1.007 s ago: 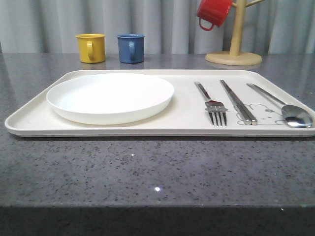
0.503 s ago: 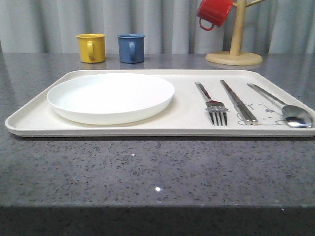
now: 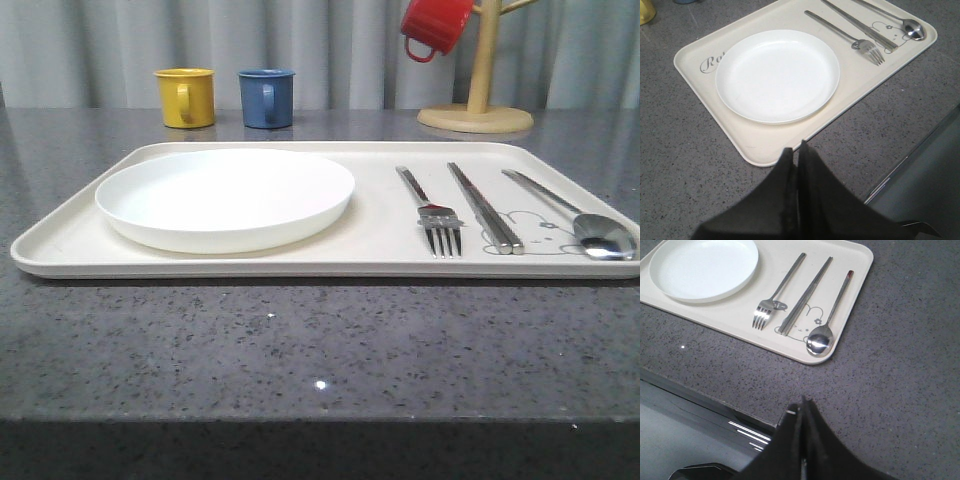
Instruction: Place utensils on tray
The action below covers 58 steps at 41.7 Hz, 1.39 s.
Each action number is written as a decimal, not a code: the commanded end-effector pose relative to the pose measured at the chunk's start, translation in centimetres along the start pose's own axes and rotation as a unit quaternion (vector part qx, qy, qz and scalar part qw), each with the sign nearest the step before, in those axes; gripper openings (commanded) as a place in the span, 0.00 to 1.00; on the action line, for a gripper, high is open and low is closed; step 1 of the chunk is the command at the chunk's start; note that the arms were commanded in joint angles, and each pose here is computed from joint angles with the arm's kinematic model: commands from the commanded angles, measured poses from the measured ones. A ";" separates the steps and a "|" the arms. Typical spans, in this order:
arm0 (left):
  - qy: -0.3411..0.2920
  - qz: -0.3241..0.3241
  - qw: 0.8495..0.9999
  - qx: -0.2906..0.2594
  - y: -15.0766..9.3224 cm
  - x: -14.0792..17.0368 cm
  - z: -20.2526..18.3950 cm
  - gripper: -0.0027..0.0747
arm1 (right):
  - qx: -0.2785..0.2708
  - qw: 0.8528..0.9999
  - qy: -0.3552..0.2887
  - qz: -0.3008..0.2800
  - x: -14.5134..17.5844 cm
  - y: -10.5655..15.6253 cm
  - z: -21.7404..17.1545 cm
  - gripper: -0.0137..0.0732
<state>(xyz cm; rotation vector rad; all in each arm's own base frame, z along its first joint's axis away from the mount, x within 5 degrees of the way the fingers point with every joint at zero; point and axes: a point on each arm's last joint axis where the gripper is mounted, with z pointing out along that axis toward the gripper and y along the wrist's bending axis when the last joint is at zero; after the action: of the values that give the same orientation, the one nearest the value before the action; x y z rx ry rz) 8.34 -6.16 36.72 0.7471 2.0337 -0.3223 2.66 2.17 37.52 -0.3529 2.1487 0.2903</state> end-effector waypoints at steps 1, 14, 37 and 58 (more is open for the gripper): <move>-0.048 -0.003 0.999 0.004 -0.1 -1.3 -0.5 0.01 | -0.002 0.999 -0.033 0.003 -1.0 0.1 -0.3 0.08; -0.166 -0.050 0.979 -0.107 1.3 3.3 -1.8 0.01 | -0.002 0.999 -0.034 0.003 -1.0 0.1 -0.3 0.08; -0.321 -0.107 0.897 -0.283 1.8 16.5 3.7 0.01 | -0.002 0.999 -0.034 0.003 -1.0 0.1 -0.3 0.08; -0.322 -0.106 0.898 -0.282 1.8 16.5 3.7 0.01 | -0.002 0.999 -0.034 0.003 -1.0 0.1 -0.3 0.08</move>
<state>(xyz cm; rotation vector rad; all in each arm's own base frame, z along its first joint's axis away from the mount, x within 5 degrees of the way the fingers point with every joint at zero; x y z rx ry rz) 5.60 -0.39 20.78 0.0458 1.5356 -0.0608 2.63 2.18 37.52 -0.3509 2.1495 0.2944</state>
